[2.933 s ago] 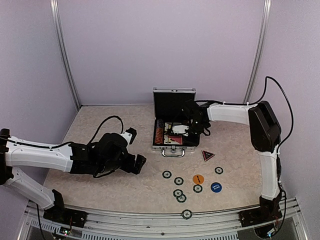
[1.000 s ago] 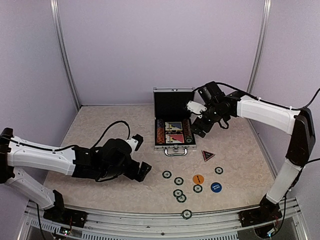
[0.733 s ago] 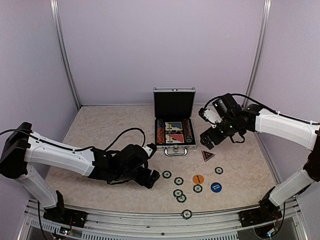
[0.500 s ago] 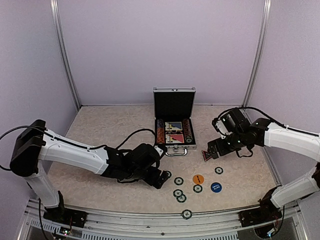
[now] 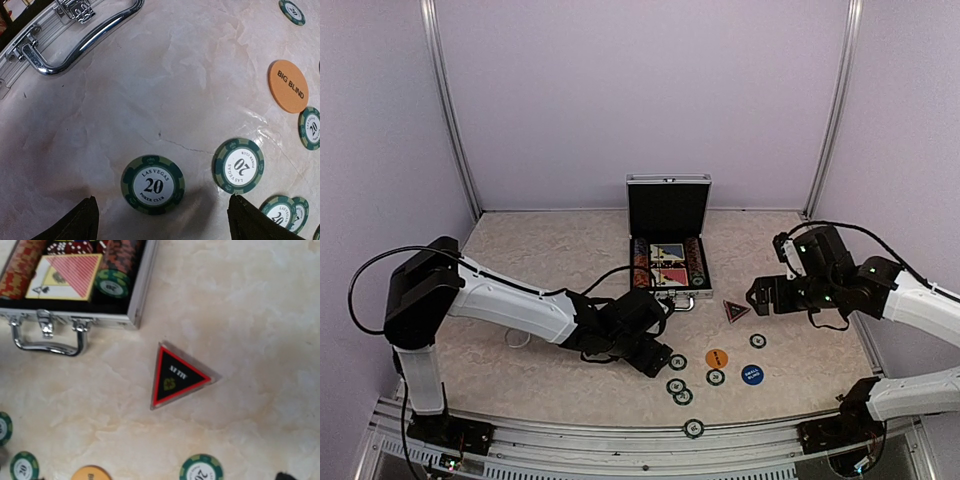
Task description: Pack up texas hold em set
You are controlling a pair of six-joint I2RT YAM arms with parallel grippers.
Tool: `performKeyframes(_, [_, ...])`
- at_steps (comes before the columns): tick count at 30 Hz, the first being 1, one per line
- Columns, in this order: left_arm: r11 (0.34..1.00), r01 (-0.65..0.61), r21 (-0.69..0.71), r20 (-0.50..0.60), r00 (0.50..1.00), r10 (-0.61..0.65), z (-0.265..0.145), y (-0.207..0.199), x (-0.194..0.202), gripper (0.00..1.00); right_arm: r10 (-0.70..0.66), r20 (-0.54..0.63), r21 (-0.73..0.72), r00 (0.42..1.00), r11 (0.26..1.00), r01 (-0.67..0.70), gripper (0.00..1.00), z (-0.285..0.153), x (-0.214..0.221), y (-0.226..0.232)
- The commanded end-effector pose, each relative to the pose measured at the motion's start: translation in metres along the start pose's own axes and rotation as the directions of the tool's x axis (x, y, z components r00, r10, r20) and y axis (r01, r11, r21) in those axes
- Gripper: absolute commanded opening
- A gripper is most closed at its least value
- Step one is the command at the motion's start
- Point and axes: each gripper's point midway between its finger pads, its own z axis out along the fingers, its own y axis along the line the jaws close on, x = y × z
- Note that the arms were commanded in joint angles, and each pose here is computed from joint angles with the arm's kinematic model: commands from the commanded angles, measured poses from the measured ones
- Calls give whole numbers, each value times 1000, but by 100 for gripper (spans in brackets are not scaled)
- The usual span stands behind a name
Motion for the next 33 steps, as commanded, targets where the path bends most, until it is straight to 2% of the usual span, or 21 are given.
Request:
performKeyframes(1, [999, -24, -23, -45, 999, 23, 13, 3, 0, 84, 18, -20, 16, 1000, 1000, -17, 100, 4, 4, 0])
performKeyframes(13, [998, -26, -50, -85, 996, 21, 25, 13, 7, 58, 21, 19, -6, 1000, 1000, -21, 100, 2, -5, 5])
performKeyframes(18, [999, -28, -40, -84, 996, 24, 27, 12, 5, 40, 23, 26, -6, 999, 1000, -23, 100, 2, -7, 6])
performKeyframes(20, [999, -30, -33, -80, 996, 27, 27, 11, 2, 29, 22, 26, -2, 999, 1000, -22, 100, 2, -7, 5])
performKeyframes(21, [999, -33, -29, -78, 997, 30, 26, 9, 1, 26, 21, 26, 0, 999, 1000, -21, 100, 1, -7, 5])
performKeyframes(28, [999, -35, -22, -17, 999, 34, 8, 3, -21, 27, 26, 26, 0, 999, 1000, -26, 100, 1, -6, 4])
performKeyframes(32, [999, -28, -39, 15, 999, 29, -1, 3, -32, 44, 11, 3, -6, 1000, 1000, -11, 100, 5, -1, 5])
performKeyframes(33, [999, -25, -42, 21, 999, 26, -4, 2, -33, 51, 8, -9, 1, 1000, 1000, -8, 100, 7, 2, 4])
